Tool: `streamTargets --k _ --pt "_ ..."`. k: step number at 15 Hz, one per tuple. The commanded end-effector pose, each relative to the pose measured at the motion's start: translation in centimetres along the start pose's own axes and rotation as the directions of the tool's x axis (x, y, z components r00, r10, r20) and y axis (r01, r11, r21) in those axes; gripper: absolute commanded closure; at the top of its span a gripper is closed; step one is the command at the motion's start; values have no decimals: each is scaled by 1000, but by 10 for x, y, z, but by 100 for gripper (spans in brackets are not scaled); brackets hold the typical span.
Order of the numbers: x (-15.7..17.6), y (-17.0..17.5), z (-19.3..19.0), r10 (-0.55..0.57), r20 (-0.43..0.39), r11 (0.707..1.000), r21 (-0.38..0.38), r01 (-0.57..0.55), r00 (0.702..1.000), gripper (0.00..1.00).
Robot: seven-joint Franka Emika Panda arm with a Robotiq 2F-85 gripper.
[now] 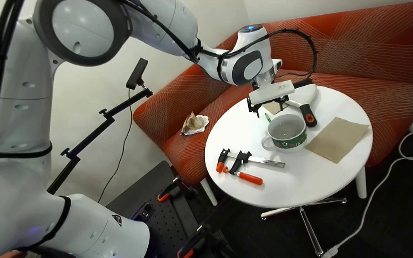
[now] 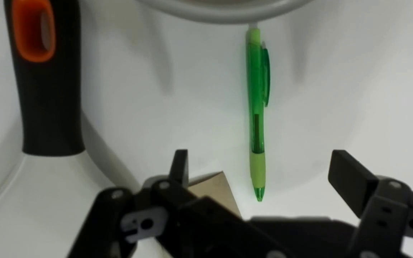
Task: Place the green pen inside the white and green mug
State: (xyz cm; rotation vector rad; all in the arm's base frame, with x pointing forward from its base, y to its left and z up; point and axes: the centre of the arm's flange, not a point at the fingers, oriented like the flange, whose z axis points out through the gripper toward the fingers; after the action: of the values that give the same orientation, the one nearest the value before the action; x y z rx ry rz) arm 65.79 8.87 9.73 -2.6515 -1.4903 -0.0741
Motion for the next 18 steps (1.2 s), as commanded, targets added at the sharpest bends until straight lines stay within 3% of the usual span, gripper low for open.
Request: streamTargets --k 1,9,15,16,18 --pt "12 12 9 -2 11 1000 30 1 1000 0" --pt "13 14 28 7 38 997 72 -10 999 0" --pt "11 16 39 22 38 998 50 -24 999 0" --pt "11 16 40 28 34 999 44 -29 999 25" --pt "10 17 40 38 30 999 31 -39 999 34"
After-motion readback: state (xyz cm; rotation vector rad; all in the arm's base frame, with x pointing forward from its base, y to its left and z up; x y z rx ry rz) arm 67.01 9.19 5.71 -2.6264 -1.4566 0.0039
